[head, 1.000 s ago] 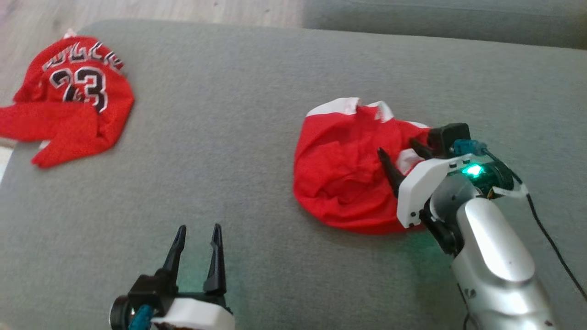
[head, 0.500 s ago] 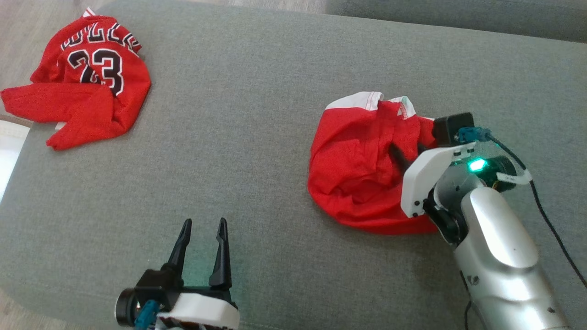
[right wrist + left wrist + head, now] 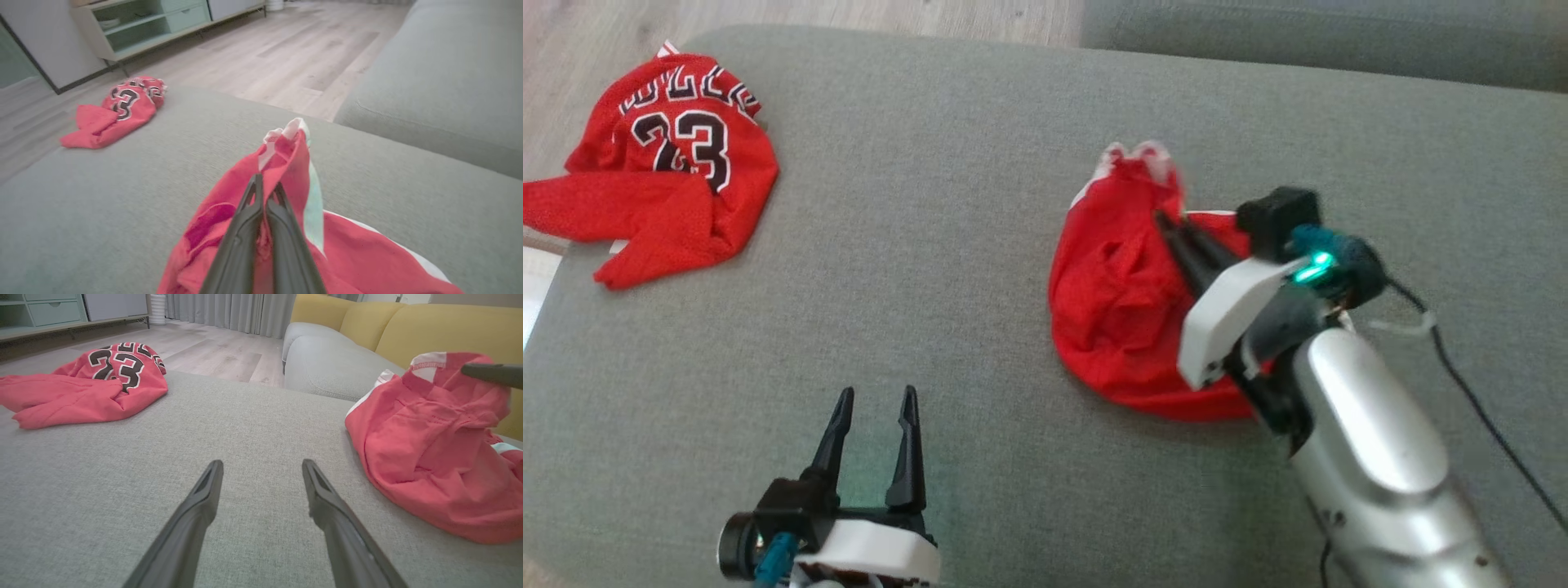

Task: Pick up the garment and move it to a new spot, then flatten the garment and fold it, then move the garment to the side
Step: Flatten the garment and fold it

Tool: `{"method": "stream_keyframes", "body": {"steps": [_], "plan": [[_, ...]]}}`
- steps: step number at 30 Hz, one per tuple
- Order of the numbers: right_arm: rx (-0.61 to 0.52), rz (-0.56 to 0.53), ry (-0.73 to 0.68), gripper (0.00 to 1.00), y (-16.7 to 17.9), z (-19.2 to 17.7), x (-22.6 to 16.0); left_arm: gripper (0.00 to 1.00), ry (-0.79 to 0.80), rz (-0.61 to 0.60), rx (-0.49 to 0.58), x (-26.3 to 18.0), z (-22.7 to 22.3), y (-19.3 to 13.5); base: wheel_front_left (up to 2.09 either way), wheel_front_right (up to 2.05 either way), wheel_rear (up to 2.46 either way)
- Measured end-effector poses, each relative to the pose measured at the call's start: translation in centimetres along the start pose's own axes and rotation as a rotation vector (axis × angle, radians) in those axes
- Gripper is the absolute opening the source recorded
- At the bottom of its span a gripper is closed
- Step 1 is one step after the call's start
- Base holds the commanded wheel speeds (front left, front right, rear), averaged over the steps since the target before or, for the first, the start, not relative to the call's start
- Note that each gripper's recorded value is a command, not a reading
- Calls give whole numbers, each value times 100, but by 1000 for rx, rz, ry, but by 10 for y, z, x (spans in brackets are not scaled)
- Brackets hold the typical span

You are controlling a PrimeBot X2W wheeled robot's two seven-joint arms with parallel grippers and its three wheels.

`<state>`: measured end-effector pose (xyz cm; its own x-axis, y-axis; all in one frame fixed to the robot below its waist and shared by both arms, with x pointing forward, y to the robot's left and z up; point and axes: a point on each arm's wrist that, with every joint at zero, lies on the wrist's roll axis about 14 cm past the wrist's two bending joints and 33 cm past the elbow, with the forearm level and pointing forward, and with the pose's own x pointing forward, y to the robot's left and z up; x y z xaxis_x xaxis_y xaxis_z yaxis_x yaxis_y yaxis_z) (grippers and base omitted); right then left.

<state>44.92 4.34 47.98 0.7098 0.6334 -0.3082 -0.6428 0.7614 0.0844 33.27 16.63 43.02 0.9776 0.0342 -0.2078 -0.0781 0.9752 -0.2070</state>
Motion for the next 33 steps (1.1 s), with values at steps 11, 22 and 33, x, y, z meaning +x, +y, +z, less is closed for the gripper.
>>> {"method": "stream_keyframes", "body": {"steps": [11,22,33], "plan": [[-1,284,105,0,106,-43,-24,100,-27,15,2,-2,8,6,0,0,0],[-4,488,226,7,168,-87,-33,100,-47,99,-2,-11,14,30,0,0,0],[-42,462,113,100,160,-70,-28,100,-59,85,8,-8,18,25,0,0,0]]}}
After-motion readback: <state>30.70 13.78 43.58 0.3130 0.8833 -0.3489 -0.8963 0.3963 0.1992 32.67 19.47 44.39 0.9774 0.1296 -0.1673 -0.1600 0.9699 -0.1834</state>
